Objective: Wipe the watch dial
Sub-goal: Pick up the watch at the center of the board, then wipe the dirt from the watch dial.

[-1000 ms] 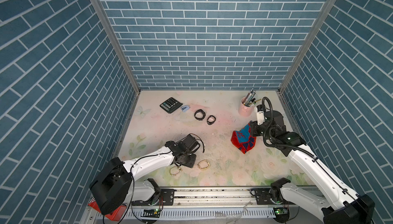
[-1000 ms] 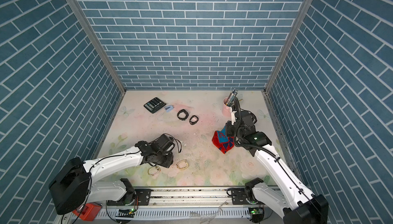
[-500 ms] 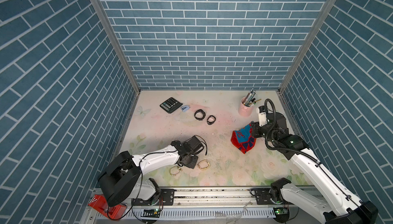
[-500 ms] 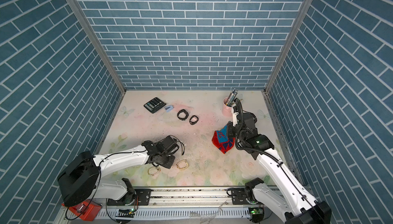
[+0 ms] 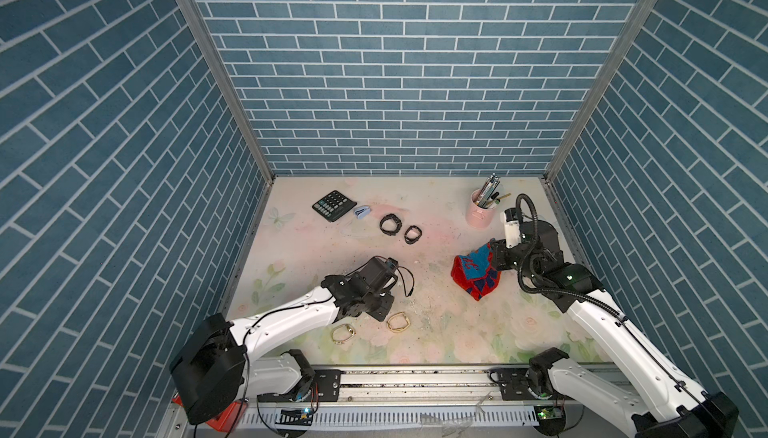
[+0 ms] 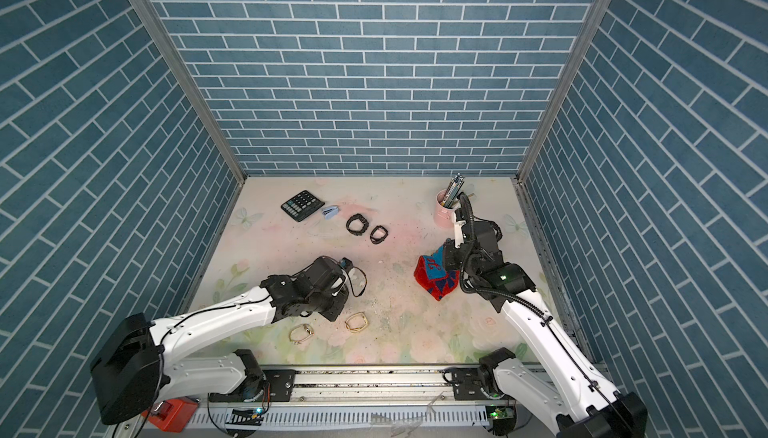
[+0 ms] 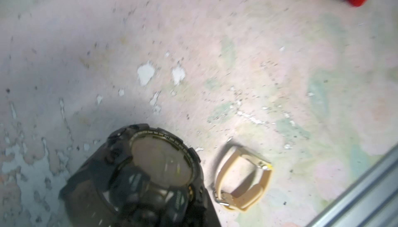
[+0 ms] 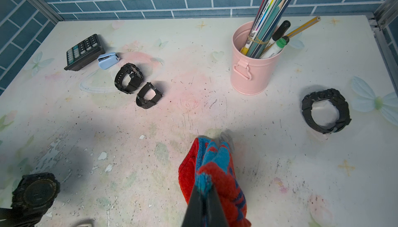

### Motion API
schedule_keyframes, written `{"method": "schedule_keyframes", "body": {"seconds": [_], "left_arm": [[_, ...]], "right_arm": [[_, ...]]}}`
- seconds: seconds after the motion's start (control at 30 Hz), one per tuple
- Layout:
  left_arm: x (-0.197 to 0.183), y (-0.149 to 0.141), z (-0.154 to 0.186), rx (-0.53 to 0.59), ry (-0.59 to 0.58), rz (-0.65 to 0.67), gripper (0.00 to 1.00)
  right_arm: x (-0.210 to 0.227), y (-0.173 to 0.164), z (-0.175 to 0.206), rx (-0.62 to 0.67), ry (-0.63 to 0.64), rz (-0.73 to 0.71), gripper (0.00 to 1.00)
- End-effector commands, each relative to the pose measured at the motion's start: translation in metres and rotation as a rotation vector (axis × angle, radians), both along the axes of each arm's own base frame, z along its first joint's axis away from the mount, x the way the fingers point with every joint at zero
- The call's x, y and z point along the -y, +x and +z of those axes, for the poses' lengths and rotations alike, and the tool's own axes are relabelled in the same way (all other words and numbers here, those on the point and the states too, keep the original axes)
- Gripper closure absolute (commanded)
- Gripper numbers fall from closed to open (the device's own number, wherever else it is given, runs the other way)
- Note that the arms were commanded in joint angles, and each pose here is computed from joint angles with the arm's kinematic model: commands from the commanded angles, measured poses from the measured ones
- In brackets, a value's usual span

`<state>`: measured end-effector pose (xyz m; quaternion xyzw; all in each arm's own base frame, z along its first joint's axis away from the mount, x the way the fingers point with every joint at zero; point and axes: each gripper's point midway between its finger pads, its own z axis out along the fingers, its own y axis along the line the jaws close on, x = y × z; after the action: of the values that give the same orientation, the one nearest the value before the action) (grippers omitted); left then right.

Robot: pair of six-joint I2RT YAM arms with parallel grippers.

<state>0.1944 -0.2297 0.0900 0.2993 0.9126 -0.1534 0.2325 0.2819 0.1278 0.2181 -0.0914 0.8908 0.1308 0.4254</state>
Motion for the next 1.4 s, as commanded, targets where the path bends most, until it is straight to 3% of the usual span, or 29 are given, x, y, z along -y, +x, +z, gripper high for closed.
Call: {"method": "schedule_keyframes", "body": {"seconds": [0.0, 0.13, 0.33, 0.53, 0.7, 1.07, 1.37], "left_arm": [[0.042, -0.001, 0.045, 0.154, -0.205, -0.235, 0.93], [0.066, -0.009, 0.081, 0.376, -0.336, -0.479, 0.92], [0.089, -0.016, 0.107, 0.615, -0.438, -0.692, 0.94], [0.107, -0.017, 0.101, 0.675, -0.508, -0.769, 0.95], [0.118, -0.010, 0.096, 0.674, -0.546, -0.760, 0.95], [0.129, -0.003, 0.099, 0.666, -0.663, -0.699, 0.95], [0.132, 0.005, 0.094, 0.672, -0.677, -0.652, 0.96]], "right_arm": [[-0.002, -0.002, 0.001, -0.022, 0.018, 0.006, 1.00], [-0.017, -0.008, 0.009, 0.020, 0.069, 0.101, 1.00], [-0.044, -0.021, 0.032, 0.073, 0.174, 0.263, 1.00], [-0.072, -0.037, 0.045, 0.067, 0.281, 0.436, 1.00], [-0.079, -0.048, 0.033, 0.027, 0.304, 0.502, 1.00], [-0.104, -0.088, 0.055, 0.069, 0.503, 0.742, 1.00], [-0.117, -0.084, 0.049, 0.021, 0.516, 0.768, 1.00]]}}
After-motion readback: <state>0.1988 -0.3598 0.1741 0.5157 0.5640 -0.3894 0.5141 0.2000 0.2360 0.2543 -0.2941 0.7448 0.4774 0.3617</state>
